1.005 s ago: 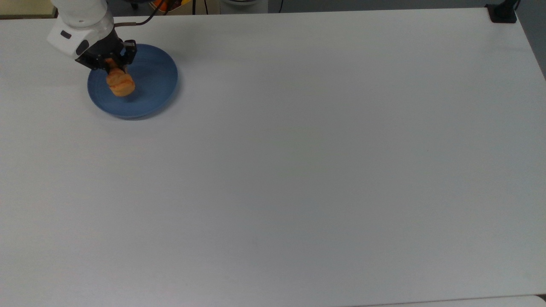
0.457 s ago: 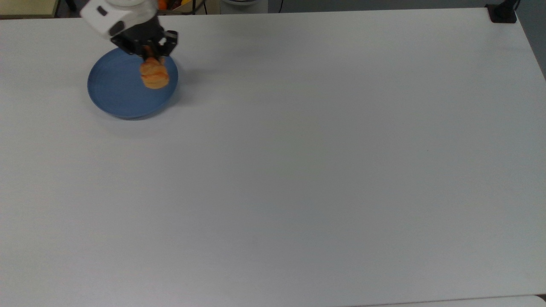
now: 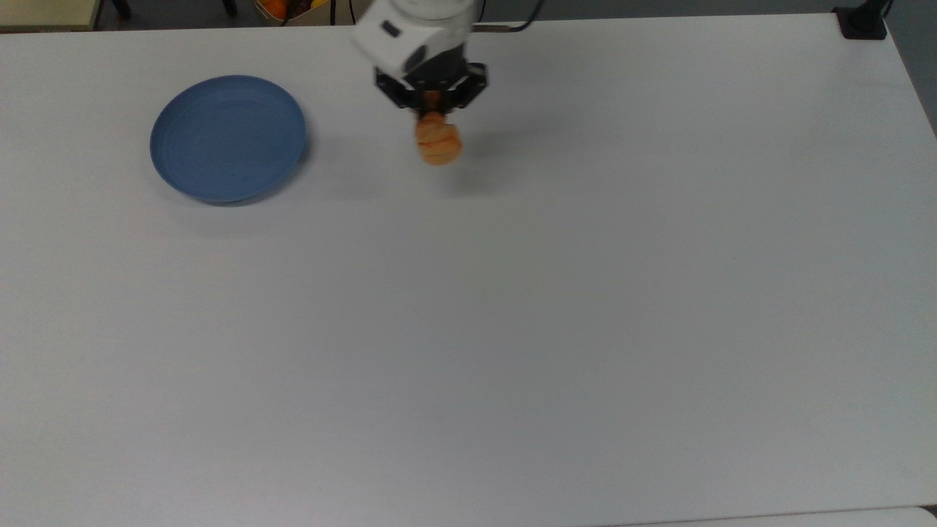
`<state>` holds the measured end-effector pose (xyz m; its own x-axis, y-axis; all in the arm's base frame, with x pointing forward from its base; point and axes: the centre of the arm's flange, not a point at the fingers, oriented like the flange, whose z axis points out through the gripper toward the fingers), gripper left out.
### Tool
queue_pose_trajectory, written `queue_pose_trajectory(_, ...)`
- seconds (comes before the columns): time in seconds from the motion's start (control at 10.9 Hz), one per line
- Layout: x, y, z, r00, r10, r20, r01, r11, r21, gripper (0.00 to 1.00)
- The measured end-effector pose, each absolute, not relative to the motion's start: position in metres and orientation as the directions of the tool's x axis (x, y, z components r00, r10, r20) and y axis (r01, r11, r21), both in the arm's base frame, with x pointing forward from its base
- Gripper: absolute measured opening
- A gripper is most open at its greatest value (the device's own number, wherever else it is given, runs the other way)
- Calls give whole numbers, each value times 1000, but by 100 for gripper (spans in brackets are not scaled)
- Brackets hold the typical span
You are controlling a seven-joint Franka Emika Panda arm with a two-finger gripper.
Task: Put the bread on the table
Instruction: 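Lift the bread roll off the plate and carry it across the table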
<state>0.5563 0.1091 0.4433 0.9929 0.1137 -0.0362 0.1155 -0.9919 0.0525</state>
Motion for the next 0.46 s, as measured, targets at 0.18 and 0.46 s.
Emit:
queue_pose_trajectory(0.18,542,166,444,991,128,-34,129,-991,24,24)
queue_pose_trajectory(0.46,514,243,434,990,139,-13,139,-990,10,24)
